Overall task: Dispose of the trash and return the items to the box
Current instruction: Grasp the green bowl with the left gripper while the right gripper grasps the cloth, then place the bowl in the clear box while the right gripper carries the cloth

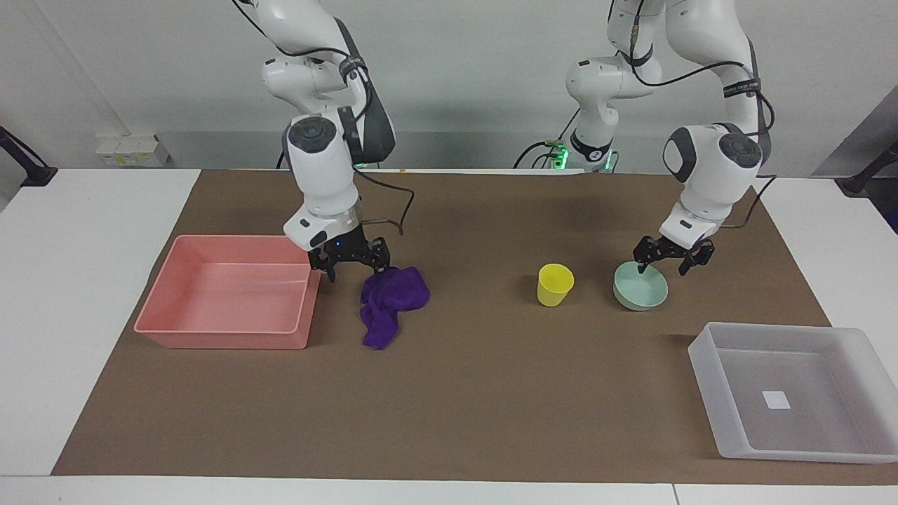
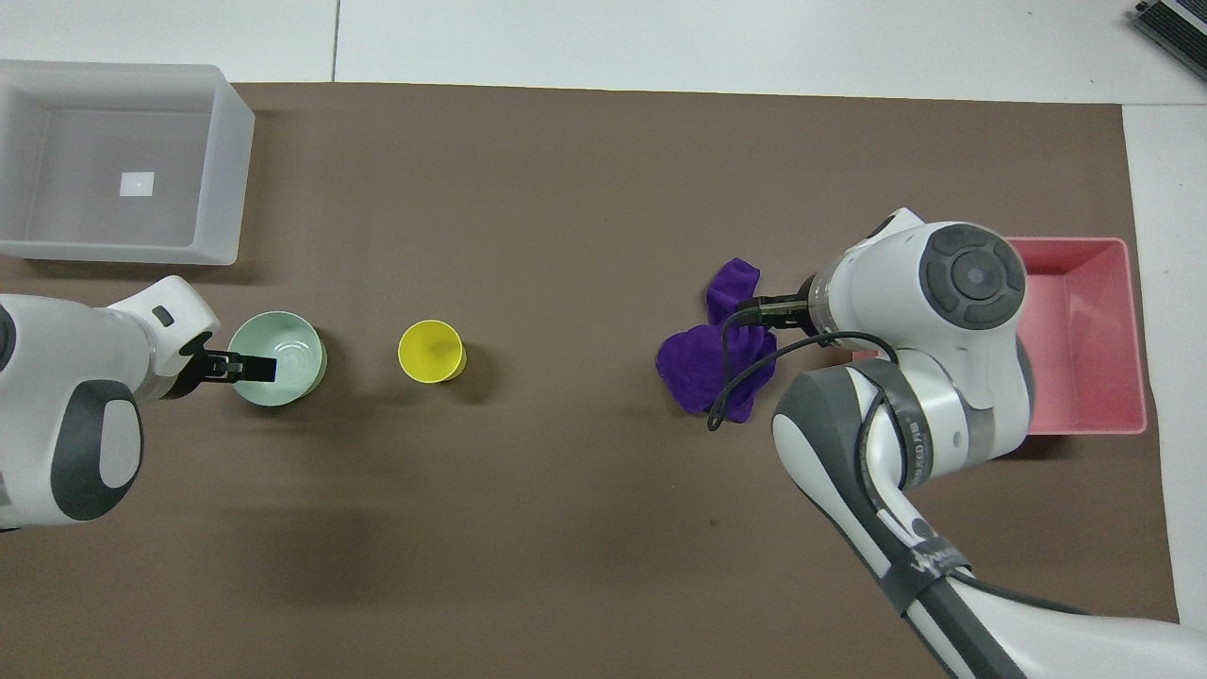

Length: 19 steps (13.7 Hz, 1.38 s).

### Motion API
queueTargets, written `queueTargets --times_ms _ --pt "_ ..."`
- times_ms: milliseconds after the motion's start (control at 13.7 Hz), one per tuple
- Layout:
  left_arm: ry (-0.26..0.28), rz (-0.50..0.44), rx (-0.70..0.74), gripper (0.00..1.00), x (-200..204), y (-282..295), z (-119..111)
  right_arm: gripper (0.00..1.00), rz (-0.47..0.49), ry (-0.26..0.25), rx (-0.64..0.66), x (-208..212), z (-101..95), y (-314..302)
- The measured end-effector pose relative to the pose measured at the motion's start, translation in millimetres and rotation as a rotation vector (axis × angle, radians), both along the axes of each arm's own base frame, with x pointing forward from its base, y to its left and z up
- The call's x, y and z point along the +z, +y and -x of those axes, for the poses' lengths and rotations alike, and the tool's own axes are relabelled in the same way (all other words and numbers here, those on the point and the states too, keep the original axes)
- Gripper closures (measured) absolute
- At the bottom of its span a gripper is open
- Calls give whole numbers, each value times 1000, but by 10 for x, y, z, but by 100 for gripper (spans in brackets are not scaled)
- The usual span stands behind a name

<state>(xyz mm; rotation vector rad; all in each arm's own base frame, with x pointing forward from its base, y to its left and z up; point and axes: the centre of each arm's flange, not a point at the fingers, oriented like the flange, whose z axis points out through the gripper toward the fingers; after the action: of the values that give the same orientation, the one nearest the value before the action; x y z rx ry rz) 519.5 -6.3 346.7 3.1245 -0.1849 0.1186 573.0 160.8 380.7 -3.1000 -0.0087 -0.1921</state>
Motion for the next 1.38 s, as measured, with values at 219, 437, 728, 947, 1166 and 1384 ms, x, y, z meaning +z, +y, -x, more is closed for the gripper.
queueTargets --times_ms 219,437,728,947,1166,1384 --pt "15 2 5 0 -253 24 -22 0 -26 23 -29 -357 80 -17" --pt "21 2 15 37 -300 77 -25 0 -57 26 -23 -610 127 207" --pt "7 8 20 86 -241 68 -62 21 -49 42 0 -864 152 322" --pt "-26 13 22 96 82 66 -224 55 -51 40 -7 -849 140 324" --pt "-55 15 34 96 704 147 -526 87 -53 50 -33 -770 126 333" --pt "-124 16 64 96 1135 345 -846 92 -58 67 -78 -484 82 369"
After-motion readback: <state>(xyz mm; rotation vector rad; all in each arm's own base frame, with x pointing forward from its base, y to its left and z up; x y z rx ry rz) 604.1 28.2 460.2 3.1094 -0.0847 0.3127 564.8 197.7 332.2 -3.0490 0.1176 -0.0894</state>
